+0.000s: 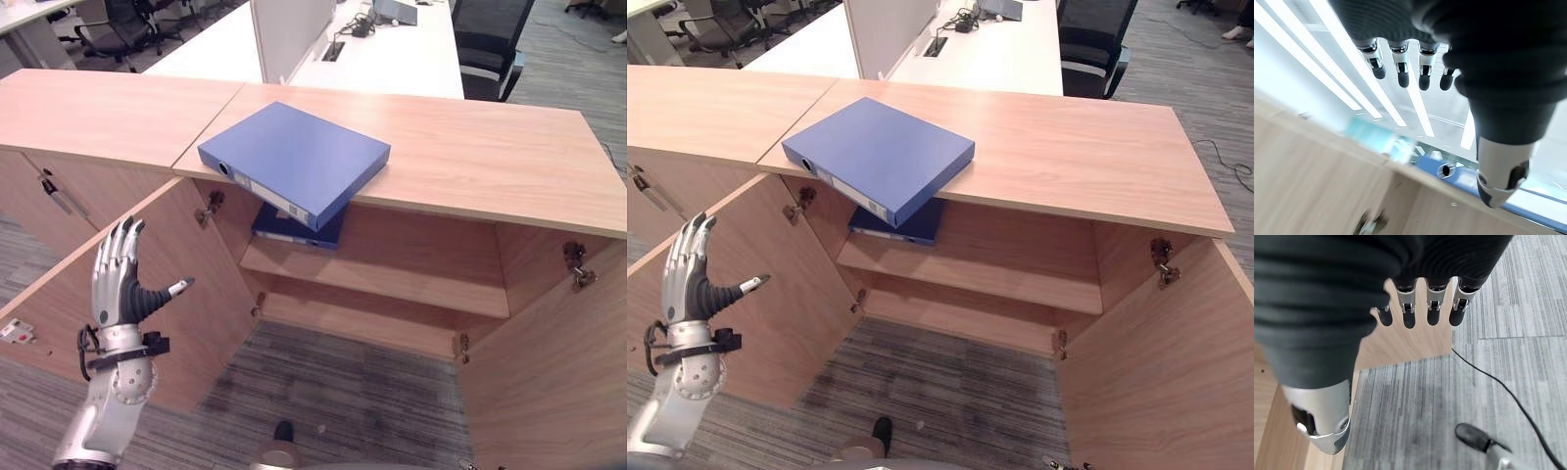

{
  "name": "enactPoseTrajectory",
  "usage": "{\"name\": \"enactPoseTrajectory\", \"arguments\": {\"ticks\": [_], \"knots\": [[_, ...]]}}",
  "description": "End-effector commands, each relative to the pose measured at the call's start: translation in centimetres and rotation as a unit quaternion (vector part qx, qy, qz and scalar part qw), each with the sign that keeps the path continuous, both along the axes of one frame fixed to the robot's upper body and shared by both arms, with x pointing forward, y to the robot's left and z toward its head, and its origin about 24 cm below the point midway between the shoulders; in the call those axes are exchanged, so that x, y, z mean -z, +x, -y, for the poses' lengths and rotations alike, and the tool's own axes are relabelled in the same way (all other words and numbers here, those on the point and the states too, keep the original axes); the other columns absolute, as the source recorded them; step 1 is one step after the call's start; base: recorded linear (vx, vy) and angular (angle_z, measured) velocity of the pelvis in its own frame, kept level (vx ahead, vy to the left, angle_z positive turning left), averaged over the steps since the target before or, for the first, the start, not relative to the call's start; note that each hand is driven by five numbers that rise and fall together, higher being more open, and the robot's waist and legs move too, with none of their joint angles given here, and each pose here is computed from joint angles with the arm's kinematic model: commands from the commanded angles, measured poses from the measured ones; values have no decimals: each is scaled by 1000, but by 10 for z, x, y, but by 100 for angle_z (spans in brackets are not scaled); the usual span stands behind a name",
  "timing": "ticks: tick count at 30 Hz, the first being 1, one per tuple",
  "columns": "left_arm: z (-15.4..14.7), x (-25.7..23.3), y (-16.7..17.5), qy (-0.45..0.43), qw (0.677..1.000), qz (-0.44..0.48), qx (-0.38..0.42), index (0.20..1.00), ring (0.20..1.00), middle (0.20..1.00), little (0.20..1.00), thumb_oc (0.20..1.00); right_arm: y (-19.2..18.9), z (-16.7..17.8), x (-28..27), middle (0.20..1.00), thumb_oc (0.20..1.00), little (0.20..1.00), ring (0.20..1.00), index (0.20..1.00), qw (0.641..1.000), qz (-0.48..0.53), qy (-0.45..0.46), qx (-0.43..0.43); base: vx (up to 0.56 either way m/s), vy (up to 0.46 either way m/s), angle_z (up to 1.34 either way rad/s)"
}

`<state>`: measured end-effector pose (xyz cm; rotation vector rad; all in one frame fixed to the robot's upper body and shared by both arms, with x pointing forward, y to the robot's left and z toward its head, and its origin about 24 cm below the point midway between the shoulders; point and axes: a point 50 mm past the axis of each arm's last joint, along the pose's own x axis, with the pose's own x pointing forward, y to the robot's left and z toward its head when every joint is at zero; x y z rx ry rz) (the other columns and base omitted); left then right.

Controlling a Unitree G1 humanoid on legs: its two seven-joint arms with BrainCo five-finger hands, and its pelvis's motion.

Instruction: Put the empty folder in the office cabinet

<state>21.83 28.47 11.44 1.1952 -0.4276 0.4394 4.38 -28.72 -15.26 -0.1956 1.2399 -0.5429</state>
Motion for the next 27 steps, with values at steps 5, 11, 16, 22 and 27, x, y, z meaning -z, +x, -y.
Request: {"name": "enactPoseTrajectory", "arguments": {"ticks": [5,11,16,22,27], "knots": [[7,-35,14,54,996,53,39,1000,1000,1000,1000,1000,22,5,-5,1000,1000,1000,1000,1000,999,16,-7,-45,2,7,-9],[13,-42,31,87,994,35,63,1000,1000,1000,1000,1000,20,6,-5,1000,1000,1000,1000,1000,998,7,-5,-54,17,12,-9],[17,-41,41,91,993,24,69,1000,1000,1000,1000,1000,17,7,-5,1000,1000,1000,1000,1000,999,0,-8,-54,22,10,-14],[23,-43,53,129,988,9,80,1000,1000,1000,1000,1000,14,5,-3,1000,1000,1000,1000,1000,999,-4,-4,-53,7,14,-6],[28,-48,65,174,982,7,78,1000,1000,1000,1000,1000,10,5,-3,1000,1000,1000,1000,1000,998,-13,-4,-55,9,12,-11]]}}
